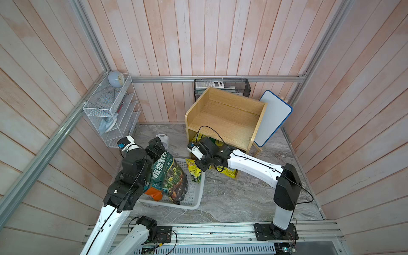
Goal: Take down the fertilizer bag from the shelf
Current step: Place the fertilizer bag in the storage box.
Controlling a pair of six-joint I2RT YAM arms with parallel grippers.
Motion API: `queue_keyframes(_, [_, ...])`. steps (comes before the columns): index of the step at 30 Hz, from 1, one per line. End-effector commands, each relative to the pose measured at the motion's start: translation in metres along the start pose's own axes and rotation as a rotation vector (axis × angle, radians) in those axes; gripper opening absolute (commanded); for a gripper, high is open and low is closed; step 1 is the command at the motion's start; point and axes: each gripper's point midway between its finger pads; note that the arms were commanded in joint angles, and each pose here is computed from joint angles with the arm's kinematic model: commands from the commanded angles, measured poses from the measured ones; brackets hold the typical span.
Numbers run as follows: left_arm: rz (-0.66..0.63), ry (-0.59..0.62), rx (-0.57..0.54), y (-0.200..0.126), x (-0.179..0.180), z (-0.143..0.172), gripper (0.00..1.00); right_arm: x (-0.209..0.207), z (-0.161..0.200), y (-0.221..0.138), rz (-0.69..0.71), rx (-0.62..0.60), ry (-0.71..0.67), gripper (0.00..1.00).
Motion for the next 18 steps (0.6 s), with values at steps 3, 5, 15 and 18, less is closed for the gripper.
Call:
queue_keyframes(3, [0.005,-0.008,-0.013,0.003,-0.001,-0.003,1.0,0.0,-0.013,-0.052,0.06,-0.089,-0.155,0.6])
queue_keyframes(5, [0.003,-0.006,-0.012,0.003,-0.001,-0.002,1.0,-0.004,-0.018,-0.066,0.083,-0.106,-0.187,0.63])
queue_keyframes(15, [-0.044,0.045,0.0,0.005,0.011,0.005,1.0,-0.043,-0.027,-0.056,0.471,0.027,-0.525,0.64])
queue_keyframes(18, [-0.074,0.071,0.011,0.005,0.018,0.009,1.0,-0.042,-0.035,-0.046,0.532,0.059,-0.625,0.64])
Point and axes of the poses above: each gripper's point midway between its finger pads, its own y axis out along the fingers, its own x axis along the line the jaws close on, z = x × y, and after that the axes turned 14 degrees about y, right-handed
